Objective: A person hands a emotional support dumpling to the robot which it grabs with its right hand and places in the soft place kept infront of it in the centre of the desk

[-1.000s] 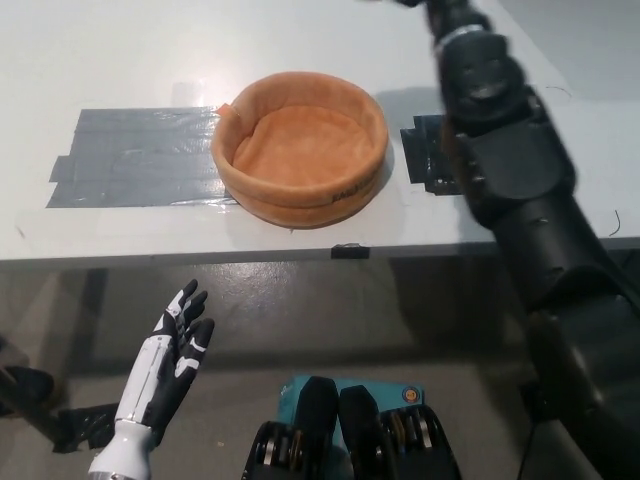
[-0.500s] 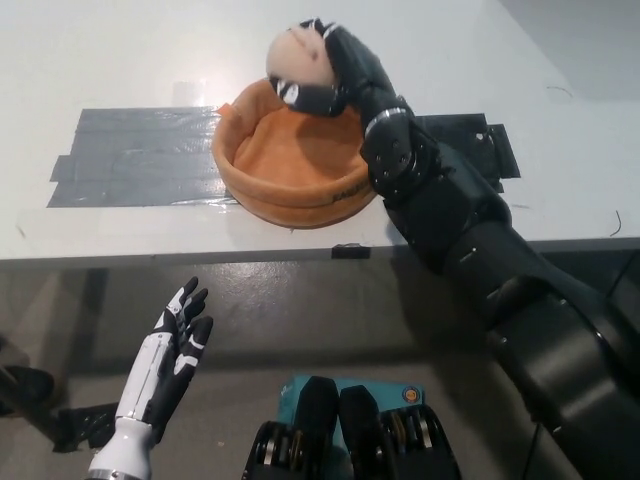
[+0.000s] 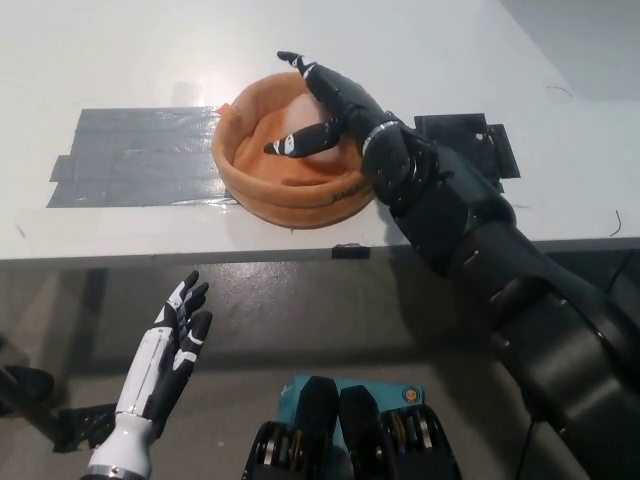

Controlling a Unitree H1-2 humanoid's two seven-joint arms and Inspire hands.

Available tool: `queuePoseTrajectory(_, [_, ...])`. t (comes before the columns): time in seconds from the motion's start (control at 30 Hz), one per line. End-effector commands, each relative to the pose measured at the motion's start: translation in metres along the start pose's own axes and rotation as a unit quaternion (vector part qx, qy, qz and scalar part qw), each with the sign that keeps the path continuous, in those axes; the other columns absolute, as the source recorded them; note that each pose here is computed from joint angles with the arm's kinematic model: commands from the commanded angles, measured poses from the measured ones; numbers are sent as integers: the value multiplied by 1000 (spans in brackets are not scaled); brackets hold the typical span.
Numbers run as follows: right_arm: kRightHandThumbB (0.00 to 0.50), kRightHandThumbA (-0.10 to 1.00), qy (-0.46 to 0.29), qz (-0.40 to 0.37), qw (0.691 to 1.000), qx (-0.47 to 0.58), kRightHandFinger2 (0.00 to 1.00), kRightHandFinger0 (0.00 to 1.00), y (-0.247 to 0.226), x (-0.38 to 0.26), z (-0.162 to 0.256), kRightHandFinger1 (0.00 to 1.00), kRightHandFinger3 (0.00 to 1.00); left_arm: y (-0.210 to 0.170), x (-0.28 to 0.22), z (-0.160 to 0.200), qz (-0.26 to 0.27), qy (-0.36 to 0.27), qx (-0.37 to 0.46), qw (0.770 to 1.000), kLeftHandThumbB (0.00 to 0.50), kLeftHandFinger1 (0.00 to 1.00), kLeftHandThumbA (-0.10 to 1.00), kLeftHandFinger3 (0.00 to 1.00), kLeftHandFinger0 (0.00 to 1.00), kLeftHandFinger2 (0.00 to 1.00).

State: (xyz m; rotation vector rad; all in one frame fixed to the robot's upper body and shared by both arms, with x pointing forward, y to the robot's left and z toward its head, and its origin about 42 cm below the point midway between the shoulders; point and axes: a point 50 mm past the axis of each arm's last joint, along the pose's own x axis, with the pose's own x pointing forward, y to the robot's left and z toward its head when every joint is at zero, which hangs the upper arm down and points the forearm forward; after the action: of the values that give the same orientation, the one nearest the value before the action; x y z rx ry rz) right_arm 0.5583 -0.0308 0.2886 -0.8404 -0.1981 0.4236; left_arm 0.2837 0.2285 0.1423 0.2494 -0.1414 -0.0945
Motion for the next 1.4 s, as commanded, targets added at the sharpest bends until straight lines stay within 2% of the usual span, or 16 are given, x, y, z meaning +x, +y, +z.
queuePoseTrajectory(0.0, [467,954,-60,-40,997,-9,1000,1000,-35,7,33,1000,1000,3,4,12,-4,-29,10,1000,58,1000,896,1000,1000,1000])
queuePoseTrajectory(0.07, [455,952,-72,-54,996,-2,1000,1000,-40,5,36,1000,1000,3,4,12,-5,-26,9,1000,66,1000,905,1000,1000,1000])
queuePoseTrajectory(0.2, [497,1000,-114,-101,988,14,1000,1000,-65,0,51,1000,1000,3,5,13,-4,-28,9,1000,47,1000,900,1000,1000,1000])
queuePoseTrajectory(0.3, [485,972,-174,-158,969,70,1000,1000,-101,-13,67,1000,1000,4,8,16,-4,-30,7,1000,45,1000,885,1000,1000,1000])
queuePoseTrajectory(0.33, [500,993,-196,-171,962,83,1000,1000,-118,-22,73,1000,1000,4,12,17,-2,-33,7,999,43,1000,881,1000,1000,1000])
queuePoseTrajectory(0.4, [462,978,-228,-195,950,86,1000,1000,-145,-38,85,1000,1000,7,19,20,-1,-42,6,999,28,1000,874,1000,1000,1000])
queuePoseTrajectory(0.5, [447,963,-273,-223,932,85,1000,1000,-177,-70,101,1000,1000,10,29,25,2,-45,-6,999,13,1000,846,1000,1000,1000])
queuePoseTrajectory(0.53, [461,1000,-279,-232,929,71,1000,1000,-185,-80,105,1000,1000,11,32,27,2,-51,-4,999,8,1000,845,1000,1000,1000])
queuePoseTrajectory(0.67, [413,1000,-310,-291,903,57,1000,1000,-196,-149,103,1000,1000,13,39,32,7,-64,8,998,20,1000,871,1000,1000,1000])
queuePoseTrajectory(0.73, [354,1000,-331,-298,893,69,1000,1000,-187,-185,93,1000,1000,14,43,35,8,-65,12,998,31,1000,904,1000,1000,1000])
queuePoseTrajectory(0.87, [329,1000,-340,-314,884,64,1000,1000,-160,-232,71,1000,1000,15,46,37,6,-68,13,998,30,1000,917,1000,1000,1000])
queuePoseTrajectory(0.97, [275,1000,-325,-336,880,82,1000,1000,-122,-266,38,1000,1000,13,48,37,4,-70,14,997,28,1000,922,1000,1000,1000])
queuePoseTrajectory(1.07, [228,1000,-294,-337,886,123,1000,1000,-83,-285,9,1000,1000,12,48,34,5,-68,12,998,34,1000,923,1000,1000,1000])
queuePoseTrajectory(1.2, [221,1000,-244,-328,898,163,1000,1000,-46,-292,-21,1000,1000,12,43,31,2,-65,12,998,19,1000,917,1000,1000,1000])
queuePoseTrajectory(1.3, [157,964,-174,-316,916,177,1000,1000,-15,-293,-62,1000,1000,10,39,28,0,-59,10,998,8,1000,914,1000,1000,1000])
queuePoseTrajectory(1.37, [150,951,-149,-313,921,179,1000,1000,-4,-294,-77,1000,1000,9,37,26,-1,-54,10,998,15,1000,911,1000,1000,1000])
